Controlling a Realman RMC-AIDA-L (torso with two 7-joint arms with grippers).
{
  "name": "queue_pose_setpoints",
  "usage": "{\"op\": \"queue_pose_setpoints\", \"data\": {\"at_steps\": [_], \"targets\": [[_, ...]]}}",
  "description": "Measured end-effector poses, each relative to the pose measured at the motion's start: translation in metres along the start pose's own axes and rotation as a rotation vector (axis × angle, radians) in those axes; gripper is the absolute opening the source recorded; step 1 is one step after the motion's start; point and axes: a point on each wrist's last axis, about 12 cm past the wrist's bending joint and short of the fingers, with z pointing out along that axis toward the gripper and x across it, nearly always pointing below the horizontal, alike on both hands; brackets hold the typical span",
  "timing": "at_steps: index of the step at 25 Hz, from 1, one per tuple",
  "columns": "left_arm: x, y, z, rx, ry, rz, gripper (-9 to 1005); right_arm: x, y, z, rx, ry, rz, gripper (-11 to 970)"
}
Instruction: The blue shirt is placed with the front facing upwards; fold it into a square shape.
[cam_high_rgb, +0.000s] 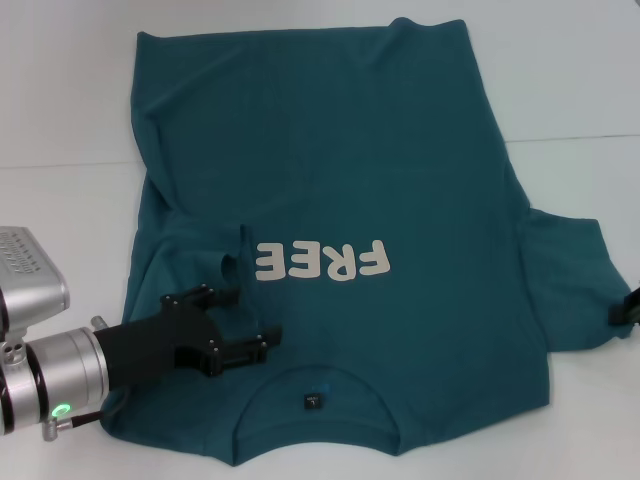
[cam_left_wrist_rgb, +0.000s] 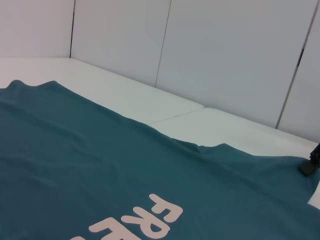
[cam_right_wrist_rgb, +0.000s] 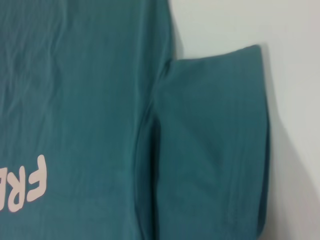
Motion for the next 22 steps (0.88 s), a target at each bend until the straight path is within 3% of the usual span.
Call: {"op": "queue_pose_setpoints", "data": {"at_steps": [22], "targets": [[0.000,0.000,-0.002,0.000,0.000,0.004,876,-0.012,-0.019,-0.030,0.074,-0.008,-0.007,22]]}}
